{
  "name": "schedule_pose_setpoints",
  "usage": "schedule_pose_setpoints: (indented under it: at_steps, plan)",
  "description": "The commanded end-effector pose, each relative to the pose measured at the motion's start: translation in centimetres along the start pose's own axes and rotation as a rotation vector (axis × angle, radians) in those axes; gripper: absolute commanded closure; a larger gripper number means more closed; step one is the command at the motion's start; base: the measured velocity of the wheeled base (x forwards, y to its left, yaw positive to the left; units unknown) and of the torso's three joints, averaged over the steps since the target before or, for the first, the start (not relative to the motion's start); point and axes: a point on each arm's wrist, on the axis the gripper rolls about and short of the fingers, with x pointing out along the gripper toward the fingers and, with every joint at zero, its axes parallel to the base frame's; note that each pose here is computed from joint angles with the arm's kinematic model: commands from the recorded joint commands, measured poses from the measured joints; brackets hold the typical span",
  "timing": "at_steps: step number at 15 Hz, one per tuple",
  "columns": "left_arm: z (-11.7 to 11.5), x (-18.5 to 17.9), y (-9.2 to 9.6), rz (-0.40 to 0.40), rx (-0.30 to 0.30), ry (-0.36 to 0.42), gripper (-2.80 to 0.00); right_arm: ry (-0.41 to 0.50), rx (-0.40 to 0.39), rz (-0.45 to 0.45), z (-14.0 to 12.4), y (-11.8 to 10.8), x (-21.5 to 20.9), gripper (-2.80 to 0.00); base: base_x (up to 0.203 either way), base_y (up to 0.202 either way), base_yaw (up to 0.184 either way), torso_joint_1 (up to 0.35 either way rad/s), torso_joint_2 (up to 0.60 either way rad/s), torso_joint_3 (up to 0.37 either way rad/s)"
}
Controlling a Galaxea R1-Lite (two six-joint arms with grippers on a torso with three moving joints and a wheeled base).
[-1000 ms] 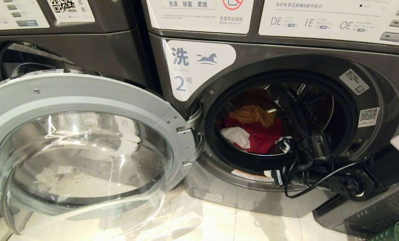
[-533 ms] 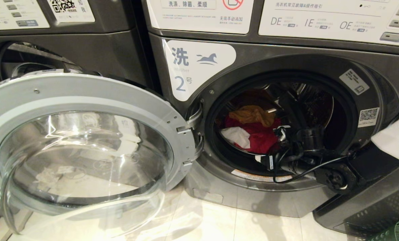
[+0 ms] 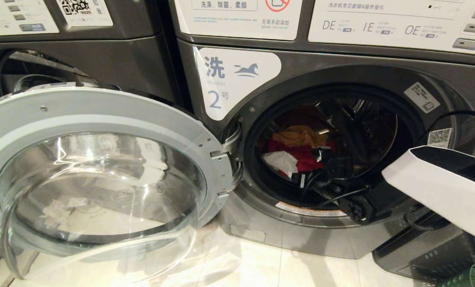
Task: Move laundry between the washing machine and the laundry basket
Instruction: Pick a cloth and place it into the basket
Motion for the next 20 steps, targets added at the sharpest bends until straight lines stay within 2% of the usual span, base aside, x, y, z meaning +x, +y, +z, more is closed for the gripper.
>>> schedule_pose_setpoints:
  at_steps: [1,9,11,13,20]
  plan:
    - [0.0,0.0,0.0,0.001,0.001,-0.001,0.0,-0.013,0.012,-0.014,-1.4,-0.2,2.3,-2.8,0.0,0.0,0.0,0.0,0.0,0.0]
    - [0.0,0.0,0.0,0.001,0.001,-0.001,0.0,-0.128,0.039,-0.031,-0.9,-1.5,9.1,-2.8,0.0,0.0,0.0,0.0,0.0,0.0]
    - [0.0,0.0,0.0,0.001,0.001,-0.001,0.0,-0.112,0.044,-0.033,-1.0,-2.4,10.8,-2.8,0.0,0.0,0.0,0.0,0.0,0.0]
    - [0.0,0.0,0.0,0.001,0.001,-0.001,0.0,-0.053,0.07,-0.006,-1.9,-3.1,11.4,-2.8,0.0,0.0,0.0,0.0,0.0,0.0]
    - [0.0,0.0,0.0,0.001,0.001,-0.001,0.0,-0.042,0.114,0.039,-2.1,-2.8,11.4,-2.8,0.0,0.0,0.0,0.0,0.0,0.0]
